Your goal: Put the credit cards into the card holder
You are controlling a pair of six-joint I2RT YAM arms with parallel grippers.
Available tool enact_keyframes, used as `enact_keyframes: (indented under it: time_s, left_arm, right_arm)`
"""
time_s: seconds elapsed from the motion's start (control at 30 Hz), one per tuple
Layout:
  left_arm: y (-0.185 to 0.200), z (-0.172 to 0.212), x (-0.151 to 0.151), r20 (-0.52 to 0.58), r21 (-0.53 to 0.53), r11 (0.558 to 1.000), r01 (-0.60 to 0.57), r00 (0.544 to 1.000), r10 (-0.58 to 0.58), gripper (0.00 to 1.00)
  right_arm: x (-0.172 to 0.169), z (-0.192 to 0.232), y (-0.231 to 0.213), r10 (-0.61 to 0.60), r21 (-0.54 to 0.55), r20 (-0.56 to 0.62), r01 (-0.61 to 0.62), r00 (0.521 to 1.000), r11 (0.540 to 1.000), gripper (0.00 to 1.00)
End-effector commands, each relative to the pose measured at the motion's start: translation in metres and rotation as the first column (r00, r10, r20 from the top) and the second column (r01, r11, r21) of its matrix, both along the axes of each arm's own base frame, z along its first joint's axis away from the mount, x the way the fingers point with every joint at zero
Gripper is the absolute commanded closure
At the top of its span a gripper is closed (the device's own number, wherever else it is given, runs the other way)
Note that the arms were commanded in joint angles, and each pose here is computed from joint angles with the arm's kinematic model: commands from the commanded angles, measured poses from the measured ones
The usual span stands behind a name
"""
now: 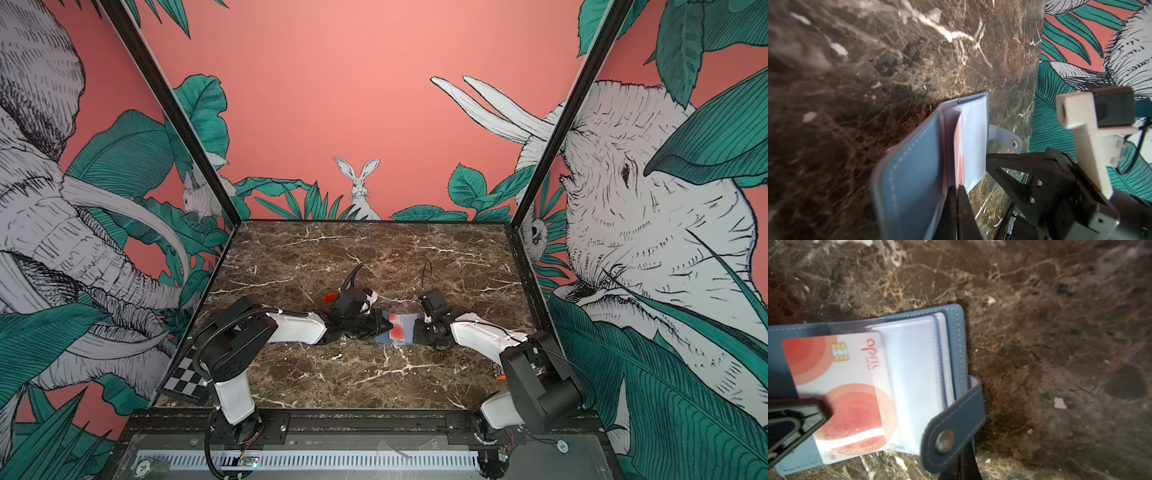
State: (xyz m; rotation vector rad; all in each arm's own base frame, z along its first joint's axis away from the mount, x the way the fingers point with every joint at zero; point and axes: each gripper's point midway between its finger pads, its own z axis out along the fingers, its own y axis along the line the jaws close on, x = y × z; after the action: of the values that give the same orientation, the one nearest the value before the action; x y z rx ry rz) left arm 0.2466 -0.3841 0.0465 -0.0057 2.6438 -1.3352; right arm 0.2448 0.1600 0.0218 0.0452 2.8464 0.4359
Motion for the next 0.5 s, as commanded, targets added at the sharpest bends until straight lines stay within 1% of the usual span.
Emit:
enact_keyframes:
  time_s: [0.0,0.23,0.4,0.47]
  left_arm:
    - [0.004,-0.012,-0.006,-0.03,0.054,0.998,0.017,0.999,-0.016,1.0]
    - [0.005,-0.016,-0.004,-0.04,0.091,0.996,0.023,0.999,-0.019,0.94]
    - [0.012,-0.018,-0.005,-0.035,0.163,0.986,0.039,0.999,-0.034,0.82]
    - [0.015,-0.018,-0.006,-0.034,0.193,0.98,0.053,0.998,-0.047,0.8]
  right_arm:
    - [-0.007,-0.01,-0.006,0.01,-0.037,-0.025,-0.011,1.0,0.999,1.0]
    - [-0.007,-0.012,-0.005,0.012,-0.036,-0.027,-0.013,1.0,0.999,1.0]
    - [-0.008,-0.012,-0.006,0.01,-0.042,-0.027,-0.011,1.0,0.999,1.0]
    - [-0.008,-0.013,-0.007,0.009,-0.046,-0.027,-0.01,1.0,0.999,1.0]
